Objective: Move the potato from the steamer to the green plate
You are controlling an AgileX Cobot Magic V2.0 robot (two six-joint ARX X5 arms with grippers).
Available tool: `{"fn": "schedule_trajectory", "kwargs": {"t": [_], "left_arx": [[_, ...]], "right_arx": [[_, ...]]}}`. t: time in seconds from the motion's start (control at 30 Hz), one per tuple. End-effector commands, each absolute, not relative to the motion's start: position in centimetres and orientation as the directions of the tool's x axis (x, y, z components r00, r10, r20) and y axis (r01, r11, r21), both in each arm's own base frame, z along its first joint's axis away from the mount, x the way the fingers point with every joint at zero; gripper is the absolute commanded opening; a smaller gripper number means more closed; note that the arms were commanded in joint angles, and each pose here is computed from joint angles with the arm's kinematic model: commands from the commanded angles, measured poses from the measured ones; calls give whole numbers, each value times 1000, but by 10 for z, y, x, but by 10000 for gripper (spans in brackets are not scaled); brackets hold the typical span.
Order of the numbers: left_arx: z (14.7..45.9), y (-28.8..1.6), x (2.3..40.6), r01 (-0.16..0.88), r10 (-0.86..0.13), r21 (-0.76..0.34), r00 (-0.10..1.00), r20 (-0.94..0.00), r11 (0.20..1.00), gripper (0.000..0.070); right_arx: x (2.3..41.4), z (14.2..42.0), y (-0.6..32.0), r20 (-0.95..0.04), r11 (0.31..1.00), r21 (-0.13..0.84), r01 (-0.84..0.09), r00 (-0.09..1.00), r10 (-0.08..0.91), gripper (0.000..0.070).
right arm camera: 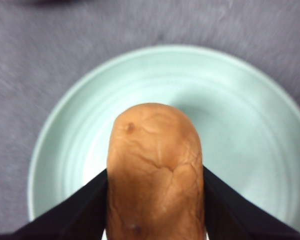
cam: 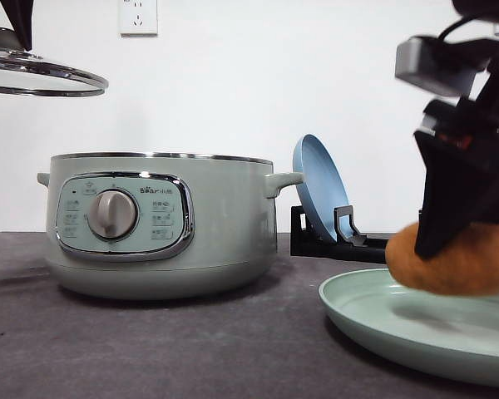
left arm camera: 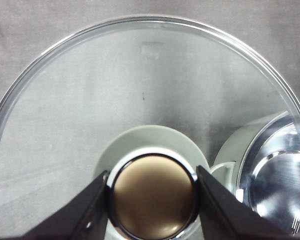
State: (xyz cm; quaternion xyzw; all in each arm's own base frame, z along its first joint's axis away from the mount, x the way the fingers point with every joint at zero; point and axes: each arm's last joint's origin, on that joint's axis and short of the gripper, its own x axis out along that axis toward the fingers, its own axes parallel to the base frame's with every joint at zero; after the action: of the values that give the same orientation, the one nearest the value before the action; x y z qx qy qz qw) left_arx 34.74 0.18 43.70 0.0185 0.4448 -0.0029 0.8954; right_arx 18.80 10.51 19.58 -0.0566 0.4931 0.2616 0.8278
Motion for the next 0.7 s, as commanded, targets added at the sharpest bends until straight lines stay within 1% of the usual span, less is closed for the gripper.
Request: {"fn": "schedule_trajectory", "kwargs": {"t": [0.0,0.17,0.3,0.37,0.47,0.53,0.57,0.67], "left_arx": [[448,0,349,23,7,30,659,-752,999,10],[448,0,349,24,7,30,658,-753,999,10],[448,0,349,24,7,30,659,-752,999,10],[448,0,349,24,7,30,659,-752,999,10],[448,0,349,24,7,30,662,-749,999,10],[448,0,349,24,7,30,662,-750,999,10],[448,0,349,24,7,30,662,-750,999,10],[448,0,349,24,7,30,662,-750,999,10]], "right_arx": [[192,189,108,-857,859,168,-483,359,369,204],[198,179,112,-870,861,168,-479,338,358,205],[198,178,112,-872,864,169,-475,337,356,212],[198,178,112,-872,865,171,-471,337,356,260],[198,179,112,-871,868,171,-467,340,355,399],[198,181,111,-872,873,179,-454,339,354,437],[198,184,111,-872,875,181,-449,338,354,444],[197,196,111,-869,875,183,-447,343,357,500]]}}
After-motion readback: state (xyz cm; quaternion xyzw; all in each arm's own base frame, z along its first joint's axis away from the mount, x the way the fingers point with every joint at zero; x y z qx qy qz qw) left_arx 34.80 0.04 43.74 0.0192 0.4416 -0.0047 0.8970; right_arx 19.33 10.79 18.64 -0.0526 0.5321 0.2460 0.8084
